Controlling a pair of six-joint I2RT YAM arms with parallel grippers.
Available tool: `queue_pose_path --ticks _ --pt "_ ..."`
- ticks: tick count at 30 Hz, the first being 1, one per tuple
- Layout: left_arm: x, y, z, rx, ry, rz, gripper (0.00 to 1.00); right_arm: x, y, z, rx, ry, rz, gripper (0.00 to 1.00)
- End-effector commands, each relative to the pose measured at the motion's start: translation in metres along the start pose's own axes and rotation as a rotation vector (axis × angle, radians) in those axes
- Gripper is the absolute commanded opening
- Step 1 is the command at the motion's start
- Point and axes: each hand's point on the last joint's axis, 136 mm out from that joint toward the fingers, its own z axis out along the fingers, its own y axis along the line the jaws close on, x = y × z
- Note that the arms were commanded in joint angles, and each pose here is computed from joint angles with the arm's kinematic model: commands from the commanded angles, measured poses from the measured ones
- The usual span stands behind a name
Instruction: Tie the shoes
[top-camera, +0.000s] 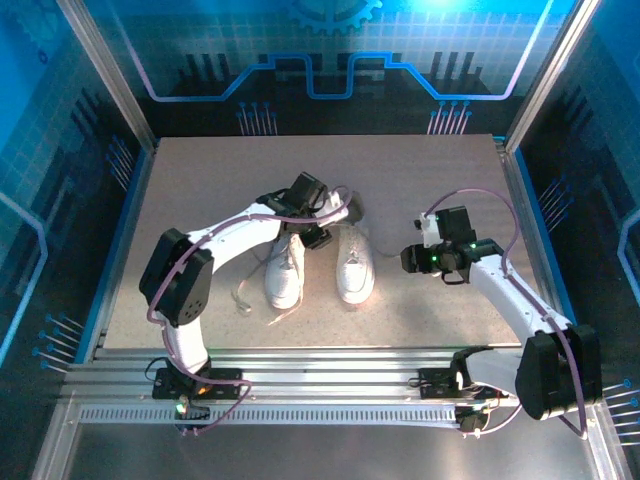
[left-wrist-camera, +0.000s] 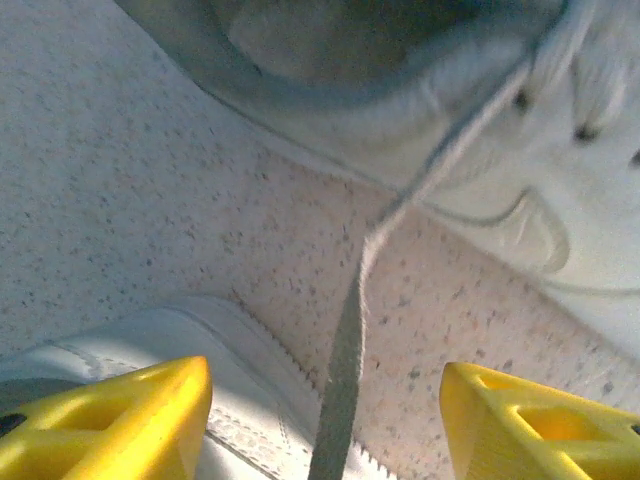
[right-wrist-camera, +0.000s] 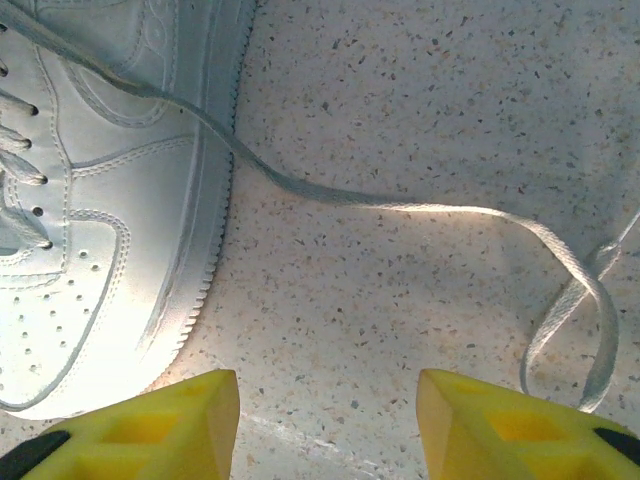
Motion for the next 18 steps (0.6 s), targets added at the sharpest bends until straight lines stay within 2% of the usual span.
queue_pose_path --ticks 1,3,4,5,6,7,9,14,18 --pt "0.011 0.009 0.001 -0.016 0.052 0.091 0.63 -0.006 0.006 -0.003 -0.021 -0.026 0.001 0.50" --pt "0.018 0.013 0.008 -0.012 0.070 0.093 0.60 -0.007 0.006 -0.001 -0.021 -0.021 -0.002 0.50" --pt "0.021 0.015 0.011 -0.012 0.076 0.092 0.55 -0.008 0.006 -0.001 -0.022 -0.020 -0.004 0.50" --pt "0.021 0.016 0.013 -0.011 0.079 0.095 0.40 -0.009 0.007 0.000 -0.023 -0.014 -0.007 0.50" --pt "0.019 0.016 0.012 -0.005 0.076 0.091 0.21 -0.010 0.007 0.000 -0.025 -0.010 -0.005 0.50" --pt "0.014 0.015 0.009 0.005 0.063 0.078 0.12 -0.011 0.008 -0.001 -0.029 -0.010 -0.002 0.50" --pt "-0.001 0.009 -0.006 0.045 -0.009 0.062 0.00 -0.014 0.012 -0.003 -0.052 -0.033 -0.004 0.49" --pt "-0.034 -0.004 -0.048 0.108 -0.192 0.046 0.00 -0.027 0.029 -0.007 -0.149 -0.144 -0.050 0.49" --pt "-0.060 -0.014 -0.073 0.181 -0.293 0.010 0.00 -0.047 0.054 -0.008 -0.252 -0.269 -0.133 0.49"
